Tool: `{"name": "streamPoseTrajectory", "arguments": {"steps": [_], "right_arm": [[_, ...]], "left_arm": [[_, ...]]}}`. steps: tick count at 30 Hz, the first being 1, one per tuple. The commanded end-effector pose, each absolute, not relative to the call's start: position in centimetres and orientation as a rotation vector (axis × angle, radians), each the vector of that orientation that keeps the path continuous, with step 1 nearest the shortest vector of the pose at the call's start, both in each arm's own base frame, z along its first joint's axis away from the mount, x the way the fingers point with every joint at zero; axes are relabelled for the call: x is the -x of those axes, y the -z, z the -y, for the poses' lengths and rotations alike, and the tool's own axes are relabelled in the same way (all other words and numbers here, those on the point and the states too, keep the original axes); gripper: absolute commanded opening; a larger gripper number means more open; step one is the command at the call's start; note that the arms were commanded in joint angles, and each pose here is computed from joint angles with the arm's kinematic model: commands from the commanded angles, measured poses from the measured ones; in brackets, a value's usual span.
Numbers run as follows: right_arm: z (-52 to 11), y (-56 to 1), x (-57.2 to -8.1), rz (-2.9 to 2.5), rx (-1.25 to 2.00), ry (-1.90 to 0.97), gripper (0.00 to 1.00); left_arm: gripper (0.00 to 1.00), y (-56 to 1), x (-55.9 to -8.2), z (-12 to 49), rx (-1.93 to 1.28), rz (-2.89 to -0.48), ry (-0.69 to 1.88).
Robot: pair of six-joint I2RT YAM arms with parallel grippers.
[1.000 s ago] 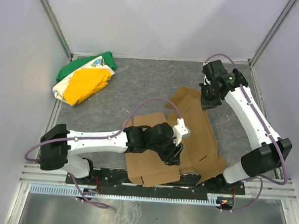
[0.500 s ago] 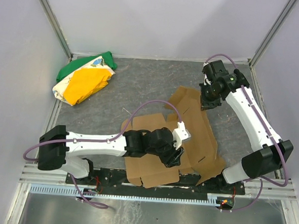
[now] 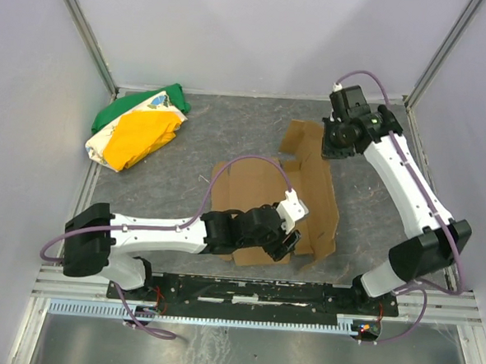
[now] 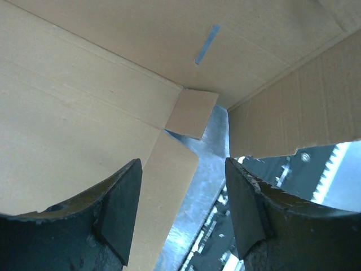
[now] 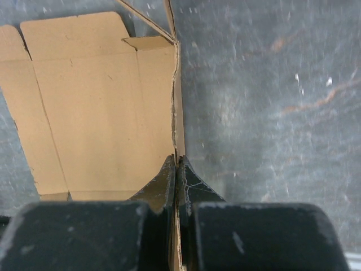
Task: Fold the paper box
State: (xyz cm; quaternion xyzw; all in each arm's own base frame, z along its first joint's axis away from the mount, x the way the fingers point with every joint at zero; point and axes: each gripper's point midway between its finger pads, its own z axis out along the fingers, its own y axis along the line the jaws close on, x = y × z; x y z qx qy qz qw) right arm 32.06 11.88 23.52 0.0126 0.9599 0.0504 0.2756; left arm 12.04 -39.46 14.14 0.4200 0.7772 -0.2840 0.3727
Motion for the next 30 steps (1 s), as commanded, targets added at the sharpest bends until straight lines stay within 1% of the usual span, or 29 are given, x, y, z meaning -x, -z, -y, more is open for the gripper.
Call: {"name": "streamPoseTrajectory", "arguments": {"steps": [1,5,9,13,19,23,25,30], "right_arm": [[-13.9,-25.7,-37.0,-2.436,0.054,-0.199,0.02],[-14.7,-25.5,-37.6,-2.431,0.112,-0.255,0.02],[-14.3,-25.0,-37.4,-2.448,0.109,-0.273,0.02],[-13.9,-24.5,-37.1,-2.47,0.091,-0.283,0.02],[-13.7,-24.2,-37.0,-2.488,0.079,-0.283,0.02],[-13.9,-24.2,-36.9,-2.489,0.072,-0.298,0.02],[-14.0,-24.2,-36.9,-2.491,0.067,-0.307,0.02],[-14.1,-24.1,-36.8,-2.501,0.066,-0.316,0.02]], "left_arm": [[0.68,-13.9,-16.8,40.0,-1.024,-1.904,0.643],[0.68,-12.6,-20.0,40.6,-1.003,-1.94,0.679],[0.68,-11.5,-20.3,42.0,-1.063,-1.94,0.718],[0.69,-11.8,-19.6,43.0,-1.06,-1.951,0.792],[0.73,-12.9,-18.1,41.2,-1.036,-1.916,0.852],[0.74,-12.6,-16.6,40.5,-1.09,-1.884,0.885],[0.74,-12.3,-15.7,41.5,-1.14,-1.865,0.896],[0.74,-10.7,-14.4,43.1,-1.261,-1.857,0.829]]}}
